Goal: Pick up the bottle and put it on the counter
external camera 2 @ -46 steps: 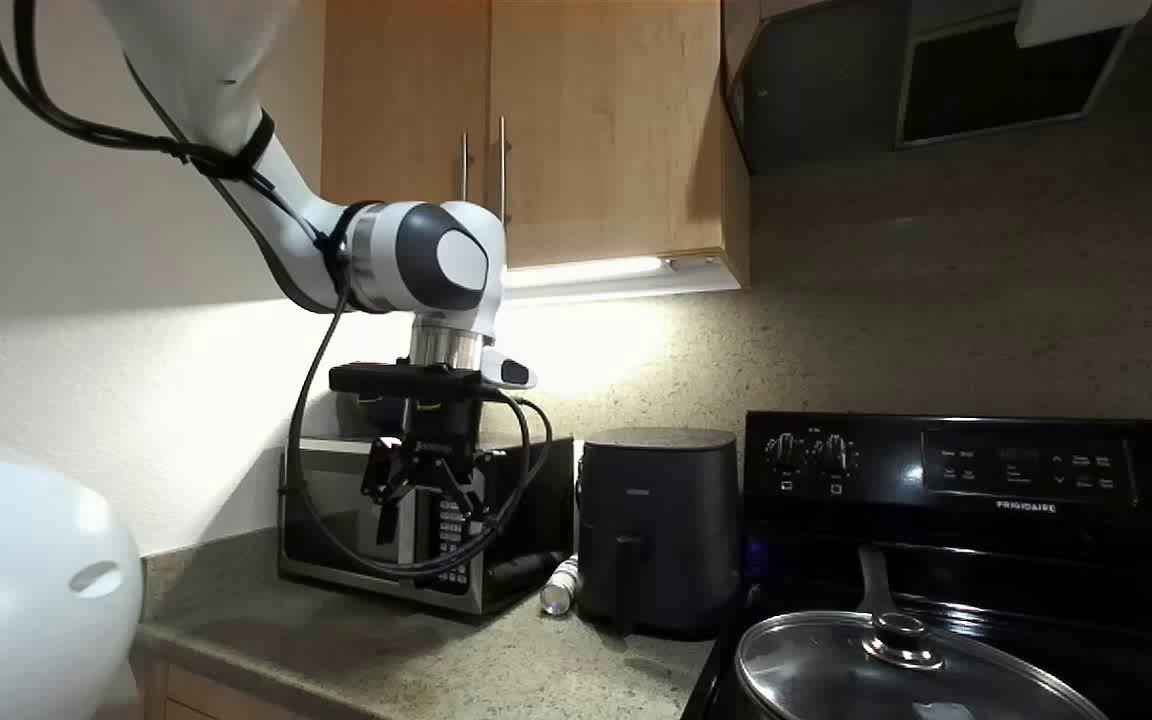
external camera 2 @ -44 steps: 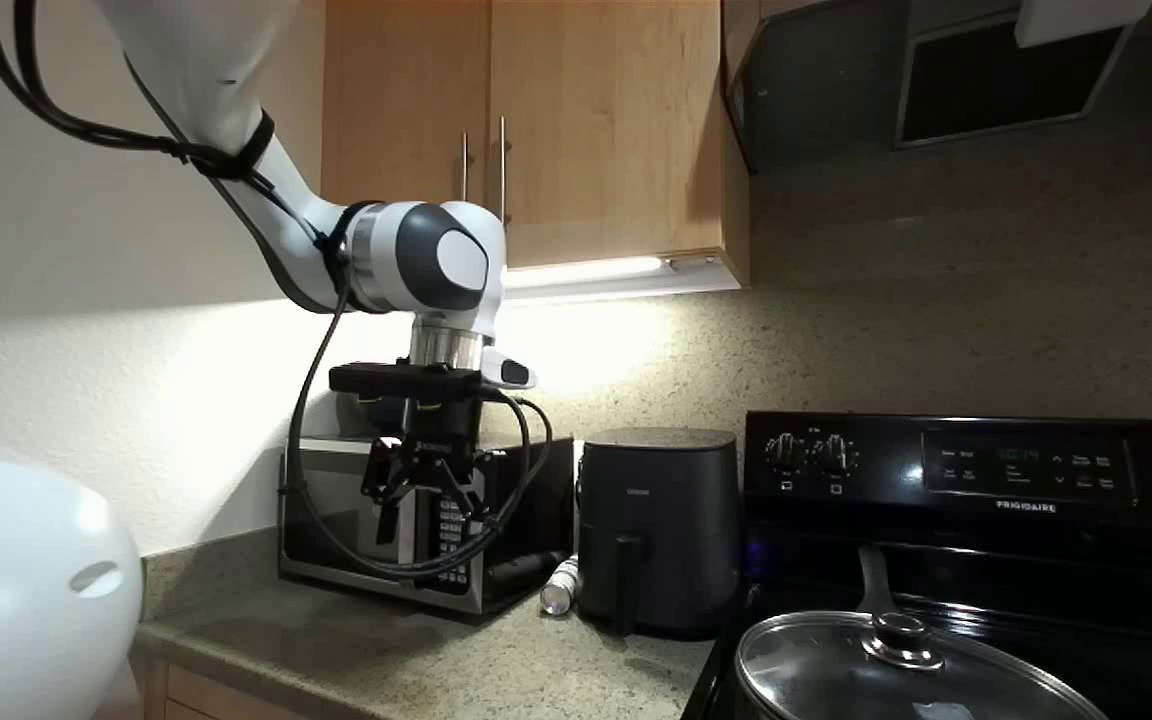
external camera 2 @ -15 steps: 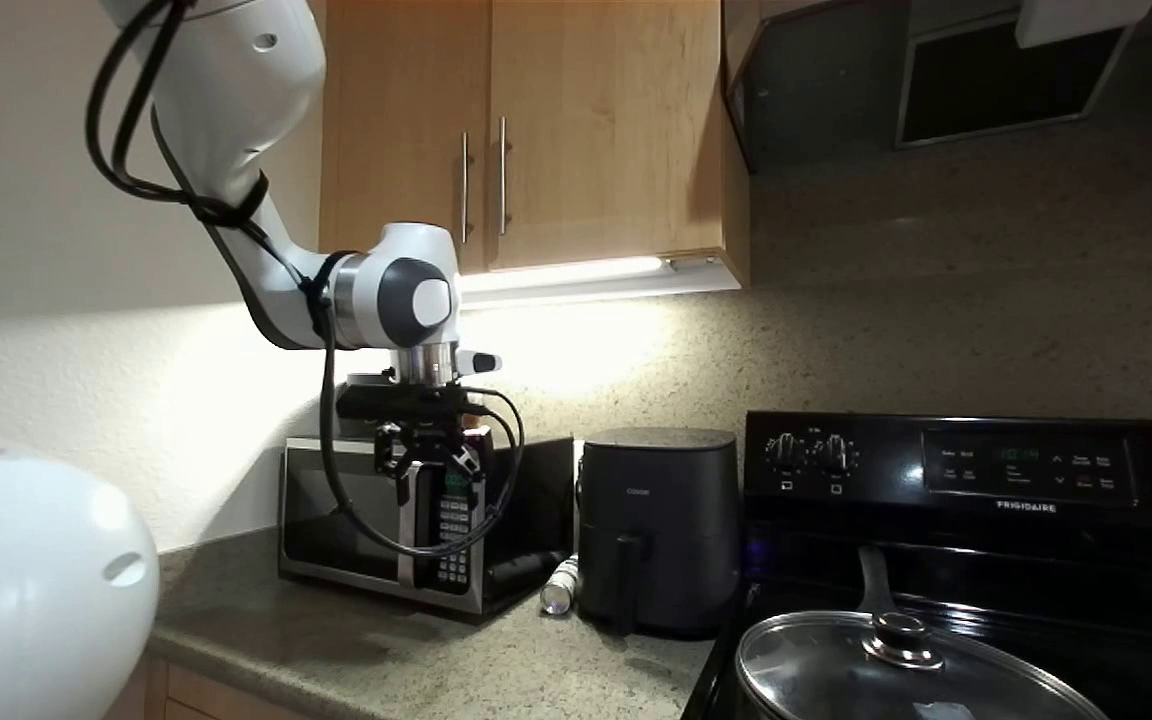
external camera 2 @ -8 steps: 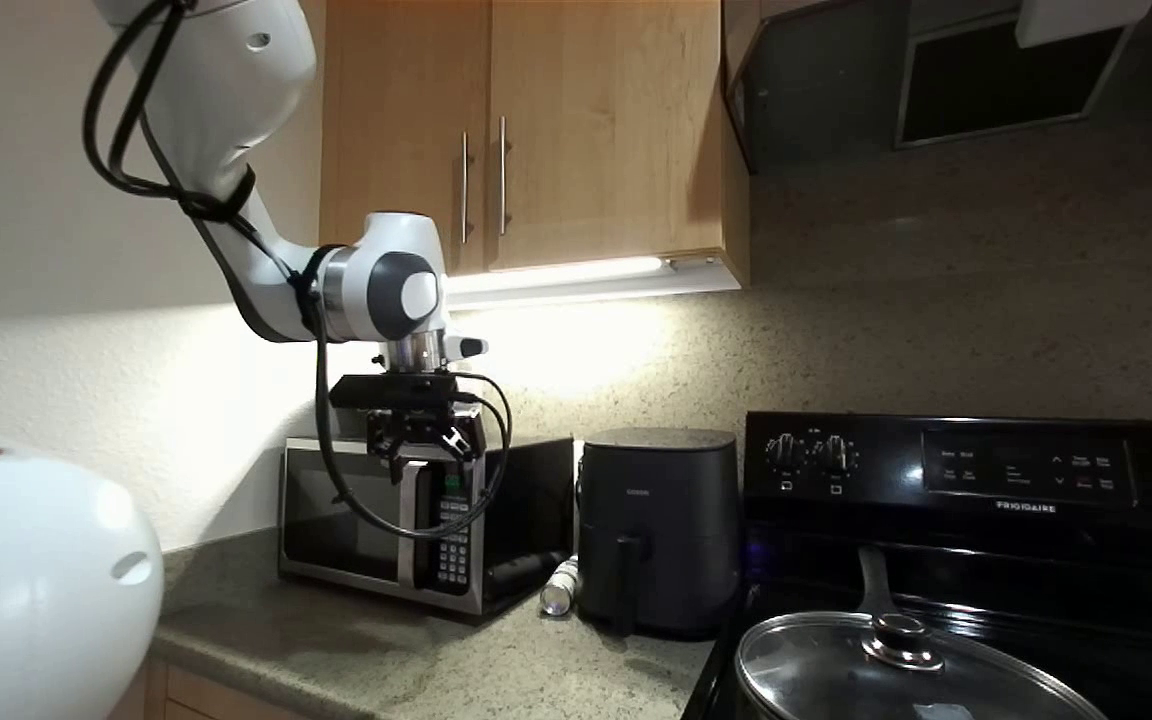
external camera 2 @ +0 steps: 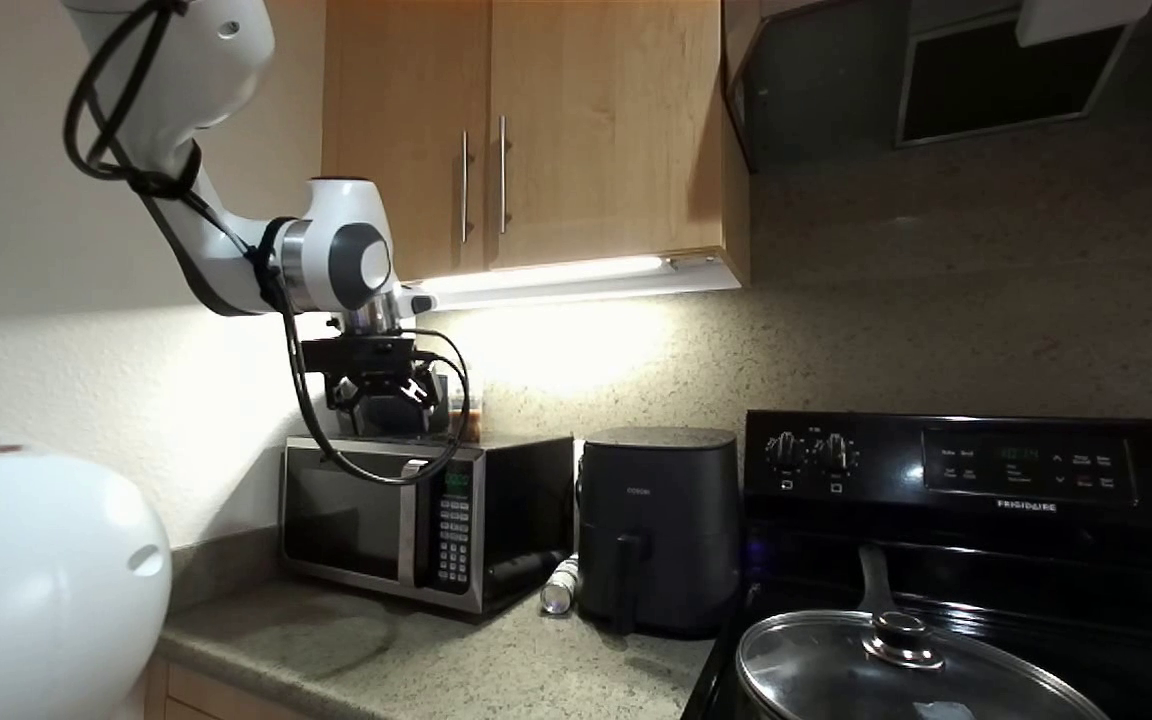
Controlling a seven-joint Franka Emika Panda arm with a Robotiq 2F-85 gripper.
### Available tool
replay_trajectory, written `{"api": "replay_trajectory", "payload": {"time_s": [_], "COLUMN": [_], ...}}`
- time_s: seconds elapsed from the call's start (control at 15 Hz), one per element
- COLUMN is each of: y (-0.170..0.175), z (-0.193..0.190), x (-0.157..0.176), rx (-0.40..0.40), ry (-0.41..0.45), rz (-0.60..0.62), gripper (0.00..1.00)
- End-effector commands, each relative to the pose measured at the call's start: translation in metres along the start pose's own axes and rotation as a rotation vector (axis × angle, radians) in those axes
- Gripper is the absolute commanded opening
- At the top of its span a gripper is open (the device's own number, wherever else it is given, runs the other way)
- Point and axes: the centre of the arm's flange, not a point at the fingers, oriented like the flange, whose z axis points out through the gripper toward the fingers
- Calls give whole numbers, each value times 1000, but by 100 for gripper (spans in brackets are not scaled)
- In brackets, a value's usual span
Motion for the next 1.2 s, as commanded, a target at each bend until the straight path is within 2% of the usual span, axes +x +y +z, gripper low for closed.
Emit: {"api": "replay_trajectory", "payload": {"time_s": [0.0,0.13,0.27,0.4,0.47,0.8,0.87,0.93,1.13], "y": [0,0,3,4,9,19,22,20,23], "z": [0,0,1,-1,2,-5,-5,-14,-8], "x": [0,0,3,6,30,80,84,66,78], "rx": [-1,-1,29,35,-2,-18,-9,-12,-5], "ry": [0,-1,70,102,216,466,470,429,444], "rz": [-3,-3,25,37,32,-3,9,16,23], "gripper": [100,100,100,100,100,100,100,100,100]}}
